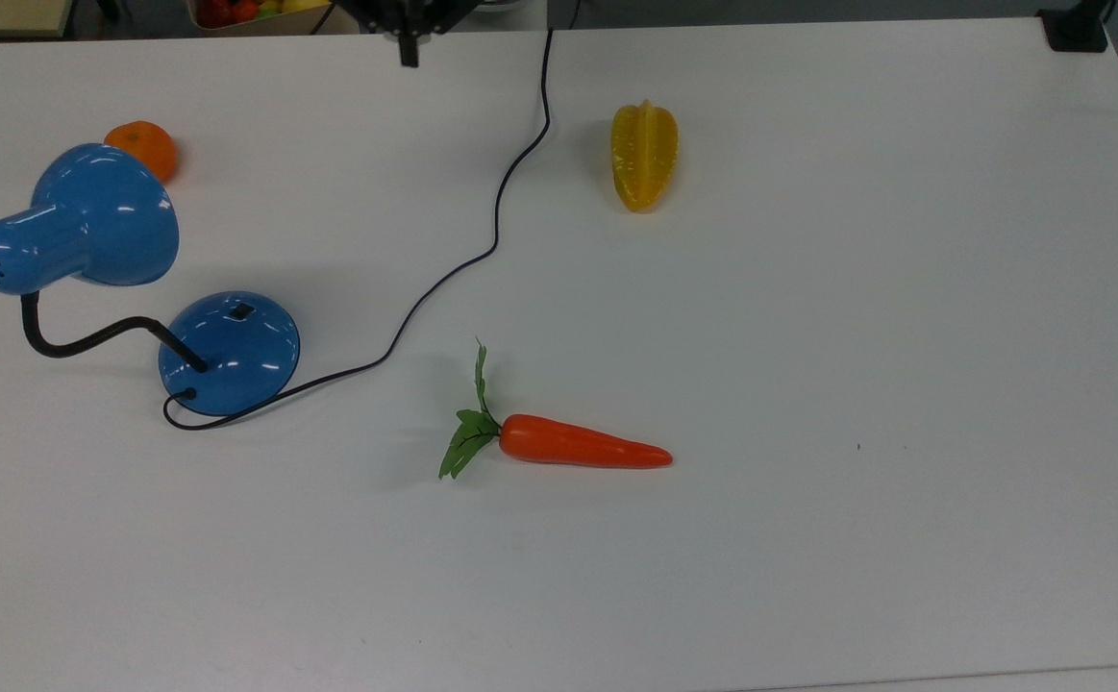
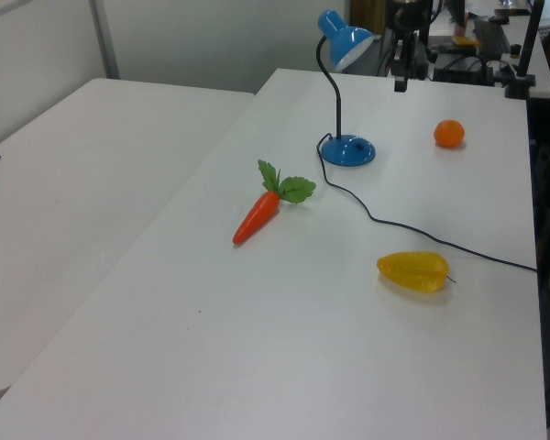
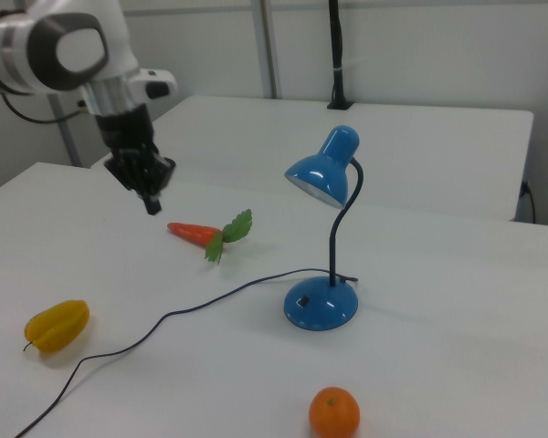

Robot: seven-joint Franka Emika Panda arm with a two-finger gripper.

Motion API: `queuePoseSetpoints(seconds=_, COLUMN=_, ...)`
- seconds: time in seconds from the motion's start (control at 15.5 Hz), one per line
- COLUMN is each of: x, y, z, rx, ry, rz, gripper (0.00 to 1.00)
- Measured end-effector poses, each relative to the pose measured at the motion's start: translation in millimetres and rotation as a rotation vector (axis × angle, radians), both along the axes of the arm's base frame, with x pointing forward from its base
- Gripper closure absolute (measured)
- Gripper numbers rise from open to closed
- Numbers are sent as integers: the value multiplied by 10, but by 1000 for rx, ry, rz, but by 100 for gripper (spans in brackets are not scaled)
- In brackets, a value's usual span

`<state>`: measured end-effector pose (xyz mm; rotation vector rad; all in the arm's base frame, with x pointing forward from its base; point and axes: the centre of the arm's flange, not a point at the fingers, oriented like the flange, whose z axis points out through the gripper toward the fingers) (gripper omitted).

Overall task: Turn on desk lamp
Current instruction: 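Move the gripper down toward the blue lamp's round base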

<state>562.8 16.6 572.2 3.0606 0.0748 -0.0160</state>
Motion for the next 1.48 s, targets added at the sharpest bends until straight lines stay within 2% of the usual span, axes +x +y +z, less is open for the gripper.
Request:
queuePoseSetpoints(seconds=0.26, x=44, y=-394, z=-445, rx=2, ry=-5, rz=-70, gripper=99)
queuePoseSetpoints(seconds=0.58, x=-26, y=-687, z=-1096, rx=7, ry=-37, rz=-170, gripper=99)
queuePoseSetpoints(seconds=0.97, x=-84, y=-1077, z=-1723, rx=18, ry=-165, rz=-264, gripper=99)
queuePoseSetpoints(seconds=1.16, x=17, y=-1245, z=-1935, rx=19, ry=-233, rz=-280, gripper=99)
queuePoseSetpoints(seconds=1.48, x=180, y=-1450, z=-2226, rx=-21, ry=-351, rz=-263, gripper=99)
